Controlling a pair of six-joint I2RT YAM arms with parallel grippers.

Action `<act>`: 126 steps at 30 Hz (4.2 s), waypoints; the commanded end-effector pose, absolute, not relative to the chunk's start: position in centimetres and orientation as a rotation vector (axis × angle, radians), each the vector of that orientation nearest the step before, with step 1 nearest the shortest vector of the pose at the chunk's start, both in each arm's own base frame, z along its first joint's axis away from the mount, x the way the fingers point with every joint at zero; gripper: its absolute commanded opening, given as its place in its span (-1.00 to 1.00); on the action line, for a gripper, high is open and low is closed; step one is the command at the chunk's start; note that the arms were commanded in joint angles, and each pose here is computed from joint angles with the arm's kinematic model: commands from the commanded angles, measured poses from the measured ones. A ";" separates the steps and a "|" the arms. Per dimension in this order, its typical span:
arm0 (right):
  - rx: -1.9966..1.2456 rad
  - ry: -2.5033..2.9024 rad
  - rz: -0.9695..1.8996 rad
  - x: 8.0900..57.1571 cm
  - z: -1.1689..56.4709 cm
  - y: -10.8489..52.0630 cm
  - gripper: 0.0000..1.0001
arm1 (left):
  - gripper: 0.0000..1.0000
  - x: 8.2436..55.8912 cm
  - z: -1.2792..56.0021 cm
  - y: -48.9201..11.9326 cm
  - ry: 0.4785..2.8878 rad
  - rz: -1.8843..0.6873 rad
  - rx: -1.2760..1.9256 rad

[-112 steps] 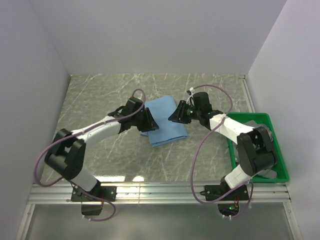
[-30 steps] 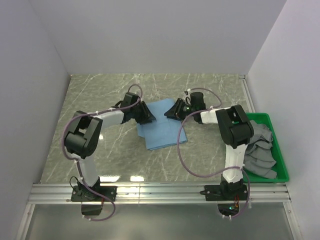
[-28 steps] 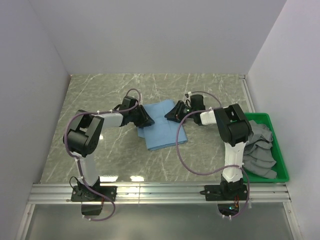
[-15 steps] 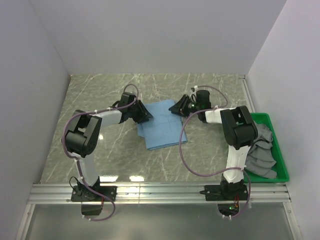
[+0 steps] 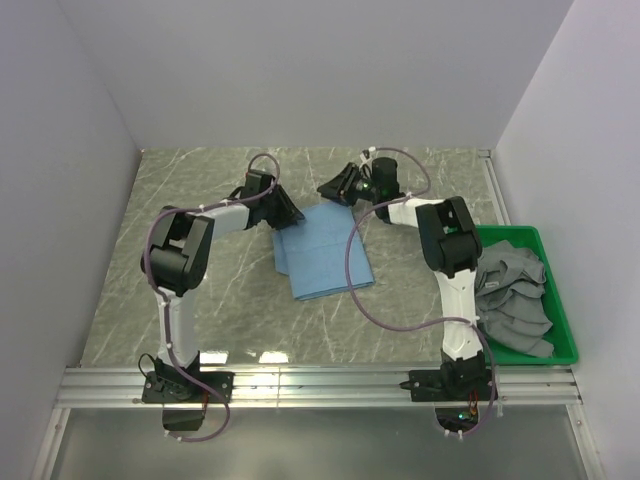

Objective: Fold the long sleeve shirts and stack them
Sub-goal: Fold the shirt

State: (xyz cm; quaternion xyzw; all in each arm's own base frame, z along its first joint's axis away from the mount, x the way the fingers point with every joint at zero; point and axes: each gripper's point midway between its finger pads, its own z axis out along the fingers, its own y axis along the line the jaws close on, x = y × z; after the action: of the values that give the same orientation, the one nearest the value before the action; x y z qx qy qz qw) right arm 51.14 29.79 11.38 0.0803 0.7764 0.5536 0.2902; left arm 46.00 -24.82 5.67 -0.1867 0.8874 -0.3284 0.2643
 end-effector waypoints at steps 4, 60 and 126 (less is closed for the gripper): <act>0.409 2.114 1.397 53.2 6.9 28.0 -0.18 | -0.22 46.5 2.0 -23.3 2.427 -0.841 -0.560; 0.206 2.745 1.140 26.8 1.7 19.5 -0.24 | -0.53 50.5 2.6 -20.2 2.407 -0.684 -0.481; -0.044 2.474 0.531 40.4 9.9 20.4 0.10 | 0.66 33.5 9.5 -14.5 2.344 -0.587 -0.889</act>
State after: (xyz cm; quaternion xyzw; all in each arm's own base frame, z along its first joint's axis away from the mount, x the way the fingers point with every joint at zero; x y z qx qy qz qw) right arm 38.16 22.22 10.56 -0.0362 0.9344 0.2152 0.2815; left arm 35.26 -12.23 12.51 -0.3045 0.8751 -0.1680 0.3366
